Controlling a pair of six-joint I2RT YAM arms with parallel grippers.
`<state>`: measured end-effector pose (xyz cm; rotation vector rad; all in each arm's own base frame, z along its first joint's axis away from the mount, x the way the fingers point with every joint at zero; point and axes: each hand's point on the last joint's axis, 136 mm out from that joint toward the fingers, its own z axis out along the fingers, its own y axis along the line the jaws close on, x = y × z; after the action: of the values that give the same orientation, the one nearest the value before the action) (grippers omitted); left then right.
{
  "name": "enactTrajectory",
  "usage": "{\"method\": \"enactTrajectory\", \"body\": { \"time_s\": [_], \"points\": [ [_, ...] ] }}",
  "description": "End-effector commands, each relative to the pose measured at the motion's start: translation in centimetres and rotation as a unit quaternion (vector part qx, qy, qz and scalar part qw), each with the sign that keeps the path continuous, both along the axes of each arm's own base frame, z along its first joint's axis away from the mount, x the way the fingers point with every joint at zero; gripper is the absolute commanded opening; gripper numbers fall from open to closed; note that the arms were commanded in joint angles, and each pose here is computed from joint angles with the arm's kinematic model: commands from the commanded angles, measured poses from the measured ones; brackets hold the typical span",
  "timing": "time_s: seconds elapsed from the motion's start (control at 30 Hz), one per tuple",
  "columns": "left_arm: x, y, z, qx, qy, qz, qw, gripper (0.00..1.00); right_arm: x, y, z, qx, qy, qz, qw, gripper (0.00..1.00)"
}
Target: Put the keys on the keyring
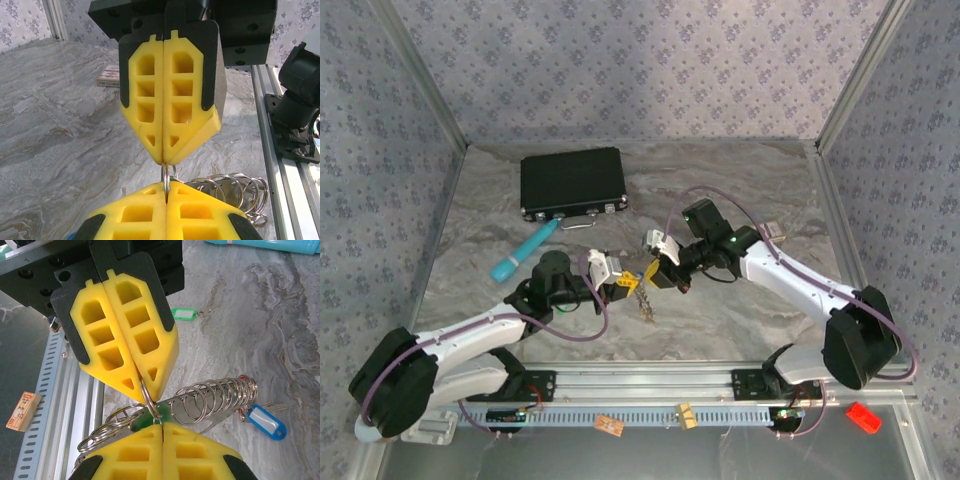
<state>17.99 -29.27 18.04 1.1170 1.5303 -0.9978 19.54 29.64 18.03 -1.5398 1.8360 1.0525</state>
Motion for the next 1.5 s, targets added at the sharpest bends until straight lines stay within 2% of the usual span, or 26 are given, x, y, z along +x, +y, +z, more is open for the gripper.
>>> {"method": "enactTrajectory", "body": {
  "time_s": [0.0, 0.07, 0.27, 0.5, 0.67, 1.03, 1.47],
  "points": [
    [-0.4, -0.2, 3.4, -0.052, -0.055, -0.016, 0.997, 0.0, -0.7, 0.6, 0.1, 0.009, 0.025, 0.018, 0.999, 0.0],
    [-0.4, -0.2, 3.7, -0.06, -0.06, -0.014, 0.996, 0.0, -0.9, 0.8, -0.1, 0.013, 0.035, 0.025, 0.999, 0.01],
    [-0.3, -0.1, 4.3, -0.07, -0.07, -0.008, 0.995, 0.0, -1.1, 0.9, -1.0, 0.01, 0.049, 0.027, 0.998, 0.21],
    [-0.3, 0.0, 4.0, -0.069, -0.07, -0.007, 0.995, 0.0, -0.1, 0.0, 0.2, 0.025, -0.001, -0.001, 1.0, 0.26],
    [-0.4, -0.1, 3.4, -0.066, -0.064, -0.01, 0.996, 0.0, 0.0, -0.8, 1.3, 0.036, -0.051, -0.01, 0.998, 0.33],
    [-0.5, -0.3, 3.5, -0.066, -0.06, -0.019, 0.996, 0.0, 0.1, 1.1, 2.6, 0.062, -0.072, 0.002, 0.995, 0.32],
    [-0.7, -0.2, 3.6, -0.067, -0.061, -0.022, 0.996, 0.0, 0.2, 1.5, 1.2, 0.049, -0.058, 0.008, 0.997, 0.13]
  ]
}}
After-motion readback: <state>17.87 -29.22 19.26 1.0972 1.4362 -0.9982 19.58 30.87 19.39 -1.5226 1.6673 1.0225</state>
